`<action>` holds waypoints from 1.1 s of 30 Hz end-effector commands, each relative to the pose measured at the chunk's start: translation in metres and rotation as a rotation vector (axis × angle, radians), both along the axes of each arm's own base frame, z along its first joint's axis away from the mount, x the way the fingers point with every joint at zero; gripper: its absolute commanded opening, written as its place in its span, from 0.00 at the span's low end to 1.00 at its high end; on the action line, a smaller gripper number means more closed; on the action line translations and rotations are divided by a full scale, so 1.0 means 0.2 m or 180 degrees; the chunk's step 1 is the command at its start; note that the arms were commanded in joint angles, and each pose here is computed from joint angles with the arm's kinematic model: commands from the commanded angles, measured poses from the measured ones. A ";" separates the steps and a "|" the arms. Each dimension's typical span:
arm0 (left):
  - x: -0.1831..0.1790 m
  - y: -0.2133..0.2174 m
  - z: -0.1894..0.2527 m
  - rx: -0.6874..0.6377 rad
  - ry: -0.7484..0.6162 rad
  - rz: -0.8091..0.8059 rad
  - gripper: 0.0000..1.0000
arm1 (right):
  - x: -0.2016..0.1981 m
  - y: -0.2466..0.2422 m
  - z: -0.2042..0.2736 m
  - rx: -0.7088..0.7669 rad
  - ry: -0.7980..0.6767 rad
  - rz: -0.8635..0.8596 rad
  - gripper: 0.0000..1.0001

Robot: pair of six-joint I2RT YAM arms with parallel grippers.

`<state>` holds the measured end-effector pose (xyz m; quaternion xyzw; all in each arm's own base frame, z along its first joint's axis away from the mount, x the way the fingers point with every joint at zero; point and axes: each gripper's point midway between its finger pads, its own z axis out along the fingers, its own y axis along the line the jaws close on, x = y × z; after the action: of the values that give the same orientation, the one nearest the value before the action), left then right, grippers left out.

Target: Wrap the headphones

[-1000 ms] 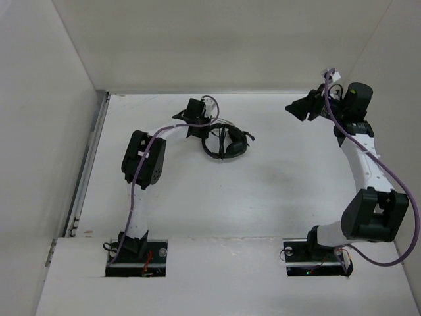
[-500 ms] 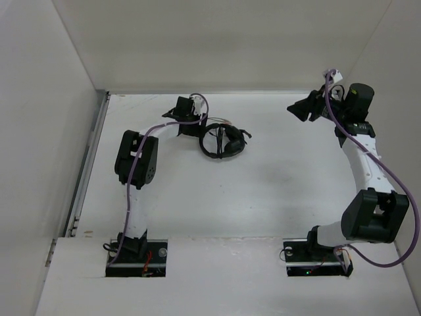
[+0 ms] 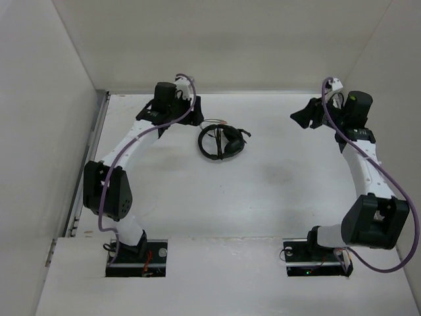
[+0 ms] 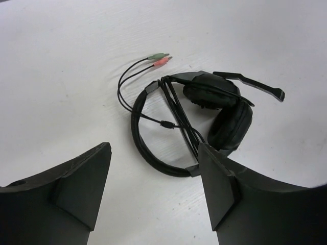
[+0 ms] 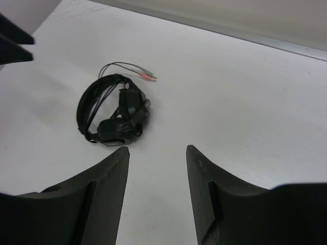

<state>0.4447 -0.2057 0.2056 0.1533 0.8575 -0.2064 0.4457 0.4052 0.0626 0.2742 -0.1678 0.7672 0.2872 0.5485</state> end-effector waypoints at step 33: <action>-0.75 1.86 -0.21 0.0467 -0.0038 0.2536 1.00 | -0.68 -0.76 -0.10 -0.0712 0.0764 -0.2487 1.00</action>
<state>0.2842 0.1646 0.1422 -0.1832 0.8793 0.0460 0.4372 0.2691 -0.0850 0.2424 0.1169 0.8686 0.0051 0.4816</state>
